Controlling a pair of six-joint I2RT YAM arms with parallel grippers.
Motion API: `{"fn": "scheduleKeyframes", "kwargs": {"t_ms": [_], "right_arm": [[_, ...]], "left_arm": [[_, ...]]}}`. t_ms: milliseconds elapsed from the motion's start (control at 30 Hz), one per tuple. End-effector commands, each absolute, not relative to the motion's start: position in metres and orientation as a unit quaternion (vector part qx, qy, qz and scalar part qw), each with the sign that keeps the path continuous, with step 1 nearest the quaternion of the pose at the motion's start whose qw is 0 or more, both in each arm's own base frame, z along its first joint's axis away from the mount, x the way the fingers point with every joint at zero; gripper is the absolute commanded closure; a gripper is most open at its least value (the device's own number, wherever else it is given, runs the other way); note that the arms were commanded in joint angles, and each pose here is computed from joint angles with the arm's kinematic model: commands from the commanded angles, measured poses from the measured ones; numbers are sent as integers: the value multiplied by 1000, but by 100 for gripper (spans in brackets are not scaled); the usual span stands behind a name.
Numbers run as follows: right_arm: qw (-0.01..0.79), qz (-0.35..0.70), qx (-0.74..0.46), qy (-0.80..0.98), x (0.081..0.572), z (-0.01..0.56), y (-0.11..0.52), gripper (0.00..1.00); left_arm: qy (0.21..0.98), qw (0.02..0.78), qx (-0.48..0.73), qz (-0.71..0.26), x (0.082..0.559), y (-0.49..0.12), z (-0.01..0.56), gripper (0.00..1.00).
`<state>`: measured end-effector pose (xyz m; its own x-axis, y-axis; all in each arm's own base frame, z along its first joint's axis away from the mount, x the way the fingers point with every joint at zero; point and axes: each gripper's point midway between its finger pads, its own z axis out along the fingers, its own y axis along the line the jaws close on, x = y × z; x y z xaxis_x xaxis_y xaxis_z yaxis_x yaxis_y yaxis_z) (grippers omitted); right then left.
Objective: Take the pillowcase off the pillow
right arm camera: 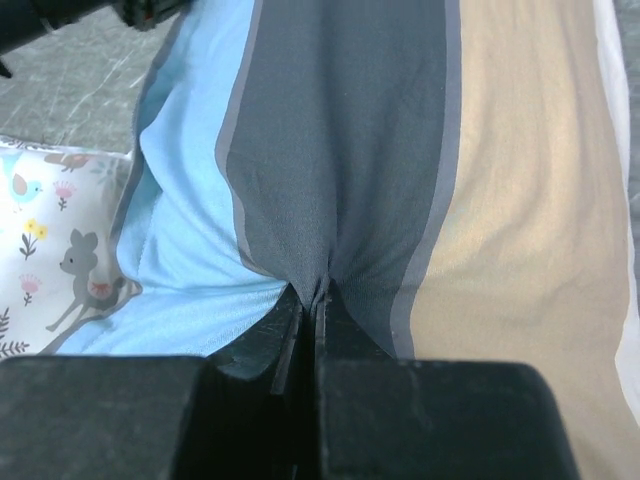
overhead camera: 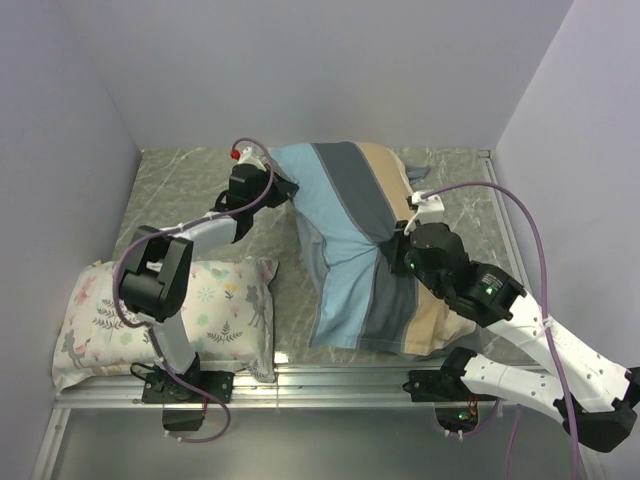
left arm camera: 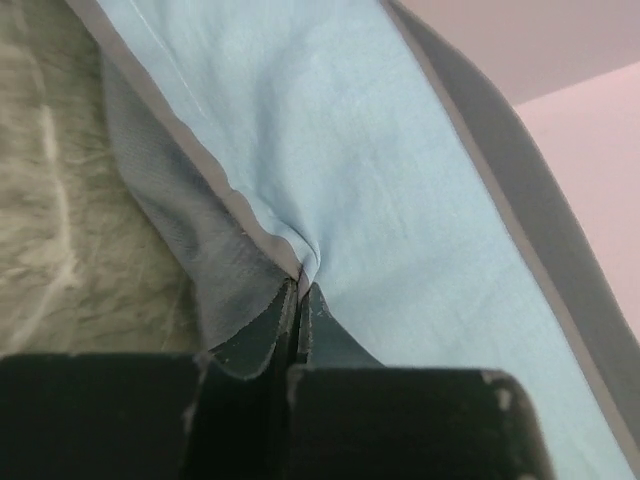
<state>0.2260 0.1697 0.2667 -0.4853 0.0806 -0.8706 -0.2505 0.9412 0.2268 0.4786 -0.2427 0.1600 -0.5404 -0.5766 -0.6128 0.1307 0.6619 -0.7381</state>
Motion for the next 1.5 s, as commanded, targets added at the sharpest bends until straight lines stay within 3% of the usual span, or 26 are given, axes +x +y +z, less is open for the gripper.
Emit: {"fn": "scheduleKeyframes", "kwargs": {"t_ms": [0, 300, 500, 800, 933, 1000, 1100, 1133, 1200, 1233, 1333, 1467], "right_arm": [[585, 204, -5, 785, 239, 341, 165, 100], [593, 256, -22, 763, 236, 368, 182, 100], [599, 274, 0, 753, 235, 369, 179, 100], [471, 269, 86, 835, 325, 226, 165, 100], [437, 260, 133, 851, 362, 197, 141, 99], [448, 238, 152, 848, 378, 206, 128, 91], [456, 222, 163, 846, 393, 220, 116, 73], [459, 219, 170, 844, 397, 226, 109, 61], [479, 208, 178, 834, 401, 247, 99, 48], [495, 200, 177, 827, 400, 261, 95, 35], [535, 170, 187, 806, 399, 303, 76, 20], [575, 170, 183, 779, 388, 361, 67, 15]], "left_arm": [[742, 546, -124, -367, 467, -223, 246, 100], [681, 657, -81, -314, 382, -196, 364, 100], [681, 671, -48, -290, 348, -211, 407, 100], [743, 616, -31, -260, 388, -270, 371, 100], [772, 585, -19, -248, 419, -302, 344, 100], [783, 571, -14, -244, 436, -320, 330, 100], [791, 560, -9, -245, 454, -340, 320, 100], [797, 553, -10, -242, 457, -343, 314, 100], [802, 546, -12, -242, 469, -352, 304, 100], [804, 543, -11, -241, 471, -356, 300, 100], [814, 530, -12, -239, 482, -367, 283, 98], [826, 513, -16, -233, 493, -375, 258, 94]]}}
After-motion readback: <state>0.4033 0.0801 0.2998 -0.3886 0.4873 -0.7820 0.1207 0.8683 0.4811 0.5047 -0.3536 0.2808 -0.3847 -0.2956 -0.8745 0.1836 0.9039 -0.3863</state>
